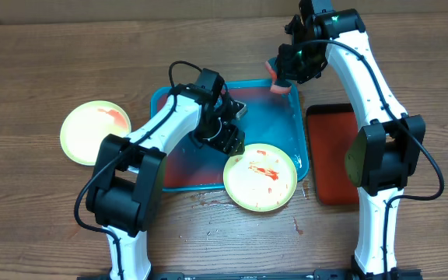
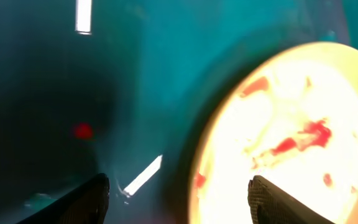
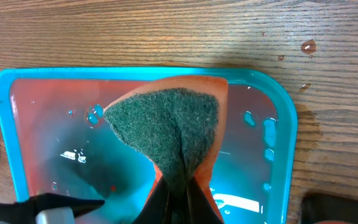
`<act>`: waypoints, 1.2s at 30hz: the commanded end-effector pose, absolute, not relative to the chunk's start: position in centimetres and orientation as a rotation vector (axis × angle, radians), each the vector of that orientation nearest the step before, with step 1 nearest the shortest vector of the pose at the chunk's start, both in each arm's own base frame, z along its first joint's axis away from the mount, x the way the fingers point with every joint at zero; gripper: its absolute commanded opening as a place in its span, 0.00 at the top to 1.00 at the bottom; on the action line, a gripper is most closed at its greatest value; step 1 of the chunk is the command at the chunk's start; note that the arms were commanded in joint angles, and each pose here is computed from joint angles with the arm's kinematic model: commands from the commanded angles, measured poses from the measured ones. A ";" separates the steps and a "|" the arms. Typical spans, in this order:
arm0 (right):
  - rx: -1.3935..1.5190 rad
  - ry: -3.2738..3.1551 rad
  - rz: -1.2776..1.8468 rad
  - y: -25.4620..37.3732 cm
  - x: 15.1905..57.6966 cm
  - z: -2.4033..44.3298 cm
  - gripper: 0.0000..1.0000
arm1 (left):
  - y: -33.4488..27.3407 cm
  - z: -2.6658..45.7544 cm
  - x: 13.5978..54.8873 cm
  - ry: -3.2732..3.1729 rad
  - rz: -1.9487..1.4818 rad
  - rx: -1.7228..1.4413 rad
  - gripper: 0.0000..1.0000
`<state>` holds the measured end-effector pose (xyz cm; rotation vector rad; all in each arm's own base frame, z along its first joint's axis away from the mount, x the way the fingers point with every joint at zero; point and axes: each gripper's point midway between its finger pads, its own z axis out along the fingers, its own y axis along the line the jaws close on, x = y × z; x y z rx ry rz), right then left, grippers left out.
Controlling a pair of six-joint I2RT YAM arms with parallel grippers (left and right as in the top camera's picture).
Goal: Clean dirty plates on tray and stack at the side
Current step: 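Move left gripper to lower yellow plate rim and drag it to tray center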
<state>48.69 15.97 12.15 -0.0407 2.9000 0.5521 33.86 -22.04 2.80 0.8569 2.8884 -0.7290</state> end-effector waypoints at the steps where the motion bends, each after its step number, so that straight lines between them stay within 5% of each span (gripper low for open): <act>1: -0.053 2.847 0.567 15.8 49.0 14.3 0.96 | -23.2 4.0 32.9 2.804 -0.877 1.000 0.28; 13: -0.051 2.857 0.566 15.8 48.8 14.2 0.96 | -23.0 1.1 30.7 2.934 -0.898 1.024 0.37; 17: -0.050 2.862 0.566 15.7 48.7 14.2 0.96 | -23.2 0.2 30.1 2.961 -0.902 1.043 0.53; 22: -0.049 2.862 0.566 15.7 48.7 14.2 0.96 | -22.5 -0.3 31.0 2.978 -0.817 1.004 0.96; 36: -0.090 2.832 0.607 20.5 48.6 14.0 0.96 | -13.8 1.0 39.5 3.082 -0.324 0.266 0.96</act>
